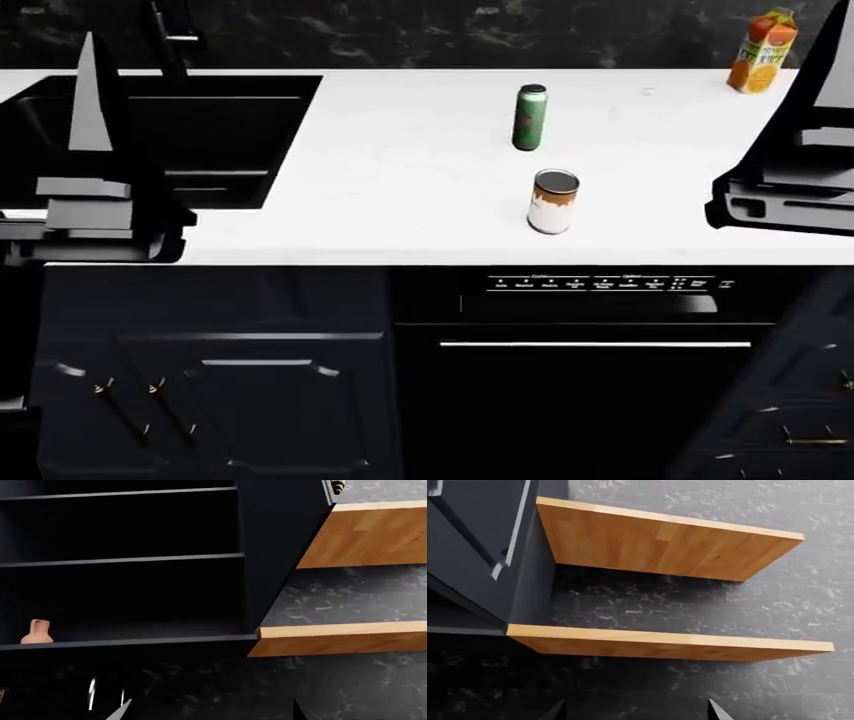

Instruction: Pick the cans from the counter and place them in their designated side in the cabinet.

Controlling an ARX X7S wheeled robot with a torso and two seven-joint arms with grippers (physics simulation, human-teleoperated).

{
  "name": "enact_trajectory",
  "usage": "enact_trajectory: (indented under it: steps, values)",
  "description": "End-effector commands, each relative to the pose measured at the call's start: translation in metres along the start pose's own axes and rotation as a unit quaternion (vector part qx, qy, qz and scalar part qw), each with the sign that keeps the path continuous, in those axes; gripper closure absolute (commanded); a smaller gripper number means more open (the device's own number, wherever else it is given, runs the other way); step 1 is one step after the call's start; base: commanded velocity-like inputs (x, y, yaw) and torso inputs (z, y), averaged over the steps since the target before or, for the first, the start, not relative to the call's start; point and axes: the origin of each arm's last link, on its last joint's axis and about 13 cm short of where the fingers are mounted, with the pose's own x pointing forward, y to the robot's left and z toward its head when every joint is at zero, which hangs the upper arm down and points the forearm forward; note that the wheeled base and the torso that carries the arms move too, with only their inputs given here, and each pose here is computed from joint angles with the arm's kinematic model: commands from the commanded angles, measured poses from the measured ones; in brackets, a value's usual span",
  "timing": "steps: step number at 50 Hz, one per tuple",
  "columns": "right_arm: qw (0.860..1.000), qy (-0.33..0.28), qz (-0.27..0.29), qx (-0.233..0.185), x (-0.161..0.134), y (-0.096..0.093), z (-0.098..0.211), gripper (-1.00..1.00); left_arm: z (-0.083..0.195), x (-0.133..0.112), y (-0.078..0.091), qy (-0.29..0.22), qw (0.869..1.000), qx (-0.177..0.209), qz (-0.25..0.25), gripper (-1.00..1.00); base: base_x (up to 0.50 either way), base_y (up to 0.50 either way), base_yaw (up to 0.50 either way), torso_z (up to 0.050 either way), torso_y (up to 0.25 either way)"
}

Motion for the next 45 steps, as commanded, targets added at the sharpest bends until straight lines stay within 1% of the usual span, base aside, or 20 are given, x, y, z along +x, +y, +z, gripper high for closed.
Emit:
enact_trajectory:
  steps: [1, 5, 22, 32, 45]
  values:
    - [1.0, -0.003, 0.006, 0.002, -0.0008, 0.0015, 0.0007, -1.0, -0.0001, -0.0002, 0.0005, 0.0, 1.0, 0.002, 0.001, -1.0, 0.0, 0.0, 0.0, 0.0, 0.0]
    - [1.0, 0.001, 0.009, -0.001, -0.0007, 0.0019, -0.0002, -1.0, 0.0, -0.0006, 0.0005, 0.0, 1.0, 0.003, 0.0, -1.0, 0.04, 0.0, 0.0, 0.0, 0.0]
    - [1.0, 0.003, 0.009, -0.004, -0.0003, 0.0021, 0.0011, -1.0, 0.0005, -0.0007, 0.0017, 0.0, 1.0, 0.002, 0.003, -1.0, 0.3, -0.03, 0.0, 0.0, 0.0]
    - [1.0, 0.002, 0.009, -0.003, -0.0003, 0.0021, 0.0019, -1.0, 0.0009, -0.0006, 0.0021, 0.002, 1.0, 0.003, 0.004, -1.0, 0.3, -0.05, 0.0, 0.048, 0.0]
    - [1.0, 0.003, 0.016, -0.004, -0.0007, 0.0036, 0.0021, -1.0, 0.0007, -0.002, 0.0028, 0.003, 1.0, 0.003, 0.005, -1.0, 0.34, -0.06, 0.0, 0.0, 0.0]
